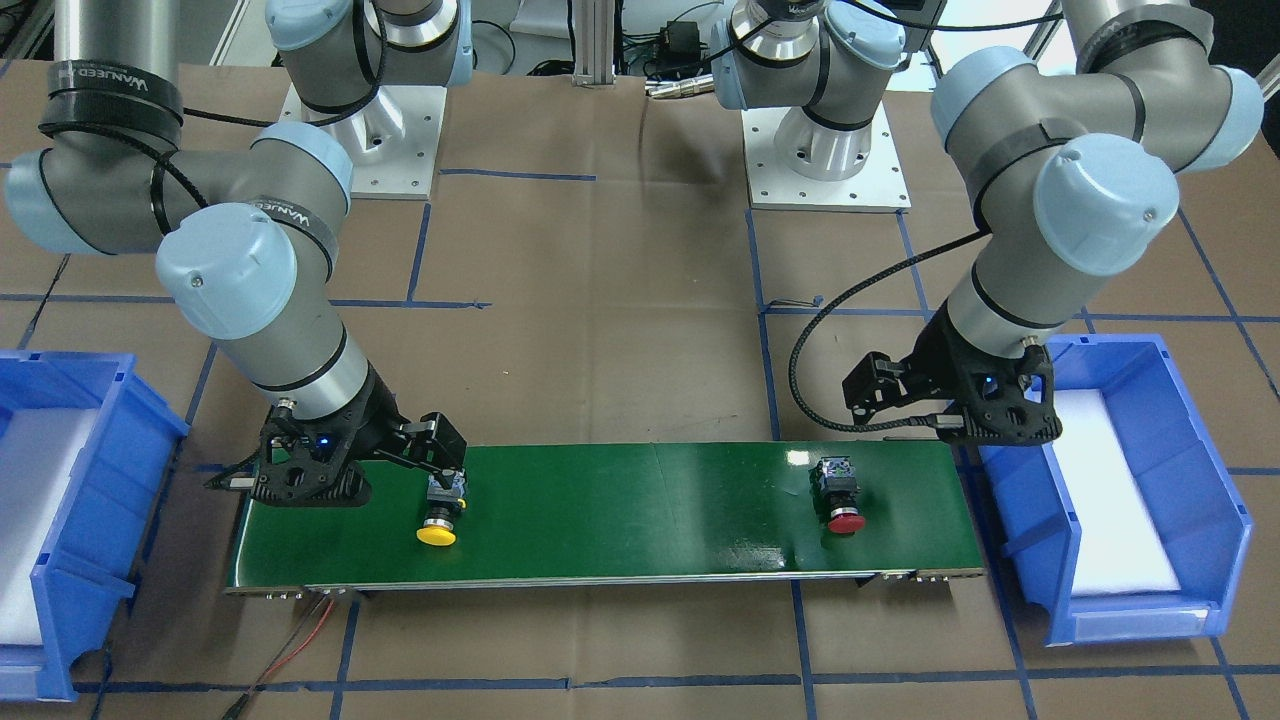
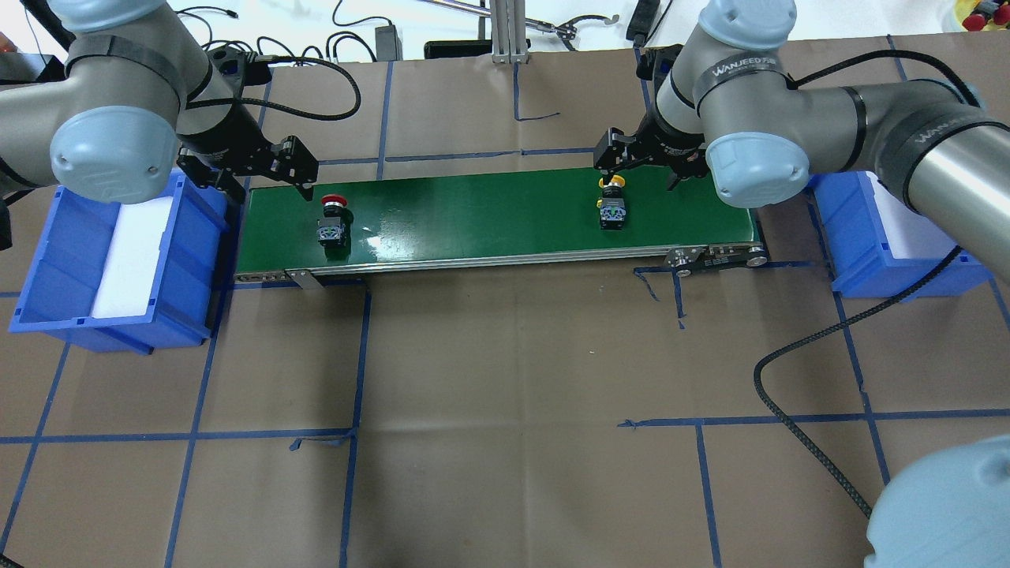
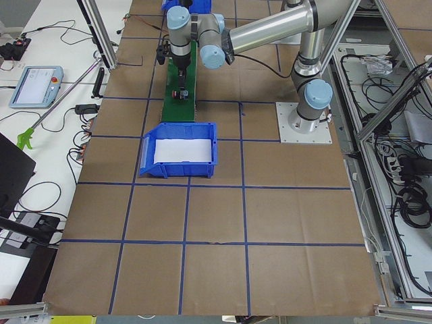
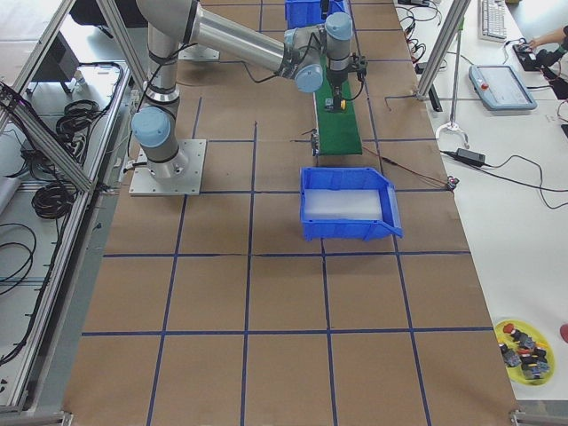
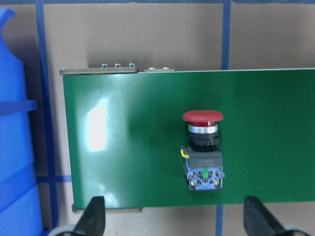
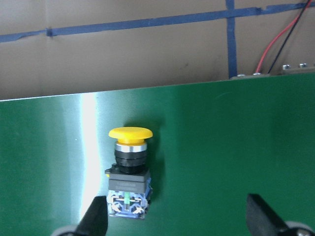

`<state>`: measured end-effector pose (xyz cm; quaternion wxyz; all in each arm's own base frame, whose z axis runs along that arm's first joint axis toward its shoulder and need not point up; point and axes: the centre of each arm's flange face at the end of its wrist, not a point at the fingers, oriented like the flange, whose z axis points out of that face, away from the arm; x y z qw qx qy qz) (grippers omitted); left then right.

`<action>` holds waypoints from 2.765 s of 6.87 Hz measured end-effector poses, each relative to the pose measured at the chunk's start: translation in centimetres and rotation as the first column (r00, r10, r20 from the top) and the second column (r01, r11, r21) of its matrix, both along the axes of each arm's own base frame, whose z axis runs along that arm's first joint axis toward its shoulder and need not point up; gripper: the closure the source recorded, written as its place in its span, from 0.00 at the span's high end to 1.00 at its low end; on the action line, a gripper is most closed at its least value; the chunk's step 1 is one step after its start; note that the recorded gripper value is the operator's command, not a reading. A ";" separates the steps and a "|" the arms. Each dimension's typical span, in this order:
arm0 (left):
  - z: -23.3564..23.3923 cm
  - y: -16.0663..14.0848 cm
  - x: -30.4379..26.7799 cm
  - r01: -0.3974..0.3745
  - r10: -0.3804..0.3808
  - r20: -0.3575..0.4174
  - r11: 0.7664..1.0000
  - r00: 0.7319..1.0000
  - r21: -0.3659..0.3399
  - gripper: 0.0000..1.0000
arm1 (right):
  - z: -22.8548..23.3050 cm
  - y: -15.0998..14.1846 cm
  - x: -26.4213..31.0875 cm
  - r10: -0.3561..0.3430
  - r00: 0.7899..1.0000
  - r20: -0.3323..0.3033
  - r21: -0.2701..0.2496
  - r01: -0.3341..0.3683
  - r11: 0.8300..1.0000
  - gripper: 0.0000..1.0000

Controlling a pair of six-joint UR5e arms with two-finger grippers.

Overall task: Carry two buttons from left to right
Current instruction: 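Release the red button on the belt while the right gripper grasps the yellow button, then carry the yellow button with the right gripper into the foam-lined bin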

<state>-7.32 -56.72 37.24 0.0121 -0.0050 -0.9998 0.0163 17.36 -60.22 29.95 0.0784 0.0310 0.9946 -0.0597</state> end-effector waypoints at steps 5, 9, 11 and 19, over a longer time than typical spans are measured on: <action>7.0 7.7 -3.8 0.000 0.000 -0.005 0.998 1.000 0.057 1.00 | -3.4 -0.5 -0.9 -0.090 0.993 -0.079 0.060 0.095 0.994 1.00; 8.4 8.5 -3.9 -0.001 0.001 -0.005 0.999 1.000 0.038 1.00 | -4.9 -0.5 -1.3 -0.085 0.987 -0.136 0.080 0.096 0.992 0.42; 8.8 8.3 -3.7 -0.001 0.001 0.010 1.000 1.000 0.023 1.00 | -5.3 -0.5 -1.5 -0.038 0.987 -0.156 0.088 0.052 0.995 0.05; 9.1 7.4 -4.6 -0.016 0.016 0.022 1.000 1.000 -0.009 1.00 | 12.3 1.3 -22.5 0.012 0.961 -0.276 -0.024 -0.020 1.000 0.04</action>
